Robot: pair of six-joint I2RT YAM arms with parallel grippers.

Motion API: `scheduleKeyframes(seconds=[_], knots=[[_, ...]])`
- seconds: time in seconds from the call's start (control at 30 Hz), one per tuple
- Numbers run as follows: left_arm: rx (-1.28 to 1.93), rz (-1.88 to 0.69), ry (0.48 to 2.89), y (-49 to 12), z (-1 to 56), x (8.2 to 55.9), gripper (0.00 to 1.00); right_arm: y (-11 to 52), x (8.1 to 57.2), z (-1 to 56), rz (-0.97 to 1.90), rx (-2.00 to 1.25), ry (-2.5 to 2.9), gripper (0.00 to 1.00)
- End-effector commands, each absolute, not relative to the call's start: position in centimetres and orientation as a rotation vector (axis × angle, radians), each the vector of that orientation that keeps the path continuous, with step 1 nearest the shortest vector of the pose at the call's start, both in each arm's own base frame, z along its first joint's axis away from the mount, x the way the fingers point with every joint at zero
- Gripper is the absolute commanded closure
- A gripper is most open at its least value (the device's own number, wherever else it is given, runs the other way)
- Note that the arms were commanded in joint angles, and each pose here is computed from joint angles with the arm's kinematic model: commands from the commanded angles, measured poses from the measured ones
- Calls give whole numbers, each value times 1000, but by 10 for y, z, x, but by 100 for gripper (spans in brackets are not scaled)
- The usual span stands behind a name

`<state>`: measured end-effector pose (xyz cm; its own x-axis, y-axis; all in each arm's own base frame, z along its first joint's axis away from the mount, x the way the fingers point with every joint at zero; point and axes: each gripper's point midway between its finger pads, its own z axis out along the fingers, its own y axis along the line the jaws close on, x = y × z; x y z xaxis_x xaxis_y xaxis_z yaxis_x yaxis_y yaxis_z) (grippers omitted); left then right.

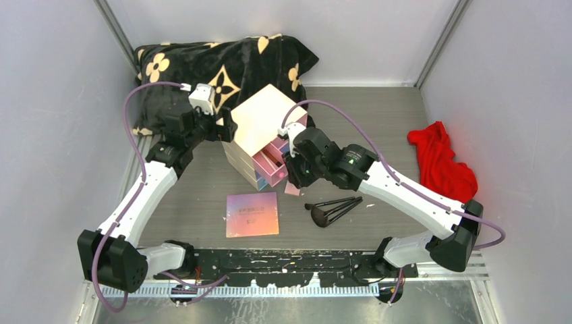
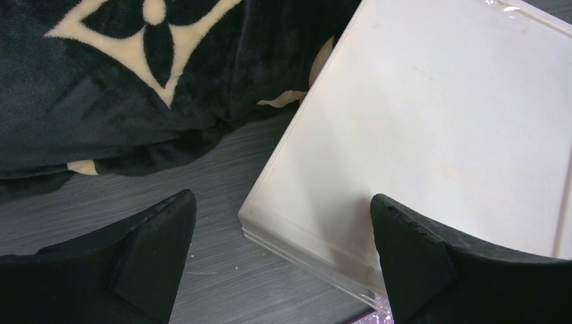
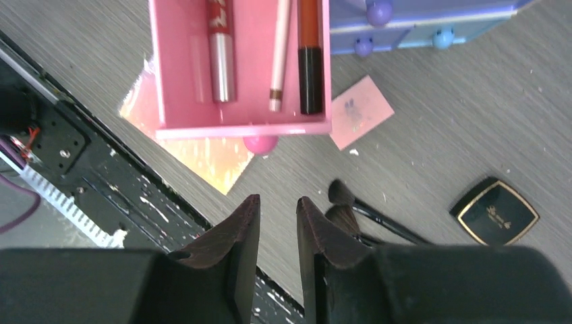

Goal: Organize the makeup
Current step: Place the makeup in the drawer, then close the drawer in the storage box.

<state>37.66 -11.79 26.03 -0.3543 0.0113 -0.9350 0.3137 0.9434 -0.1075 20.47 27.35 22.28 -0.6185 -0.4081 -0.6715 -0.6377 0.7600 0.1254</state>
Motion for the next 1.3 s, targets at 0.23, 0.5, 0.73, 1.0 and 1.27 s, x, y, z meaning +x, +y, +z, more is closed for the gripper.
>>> scheduleKeyframes(seconds=[0.23,0.5,0.73,1.0,1.27], knots=[[247,-280,1915,-112,260,373,0,297,230,256,551,-724,2111,66],[249,-283,1914,-112,261,373,0,308,243,261,543,-713,2070,67],[250,-287,1916,-113,260,372,0,317,254,269,533,-711,2030,68],[252,-299,1919,-115,259,372,0,325,267,284,529,-679,1966,68],[252,-301,1925,-115,257,373,0,339,280,293,518,-697,1922,66]])
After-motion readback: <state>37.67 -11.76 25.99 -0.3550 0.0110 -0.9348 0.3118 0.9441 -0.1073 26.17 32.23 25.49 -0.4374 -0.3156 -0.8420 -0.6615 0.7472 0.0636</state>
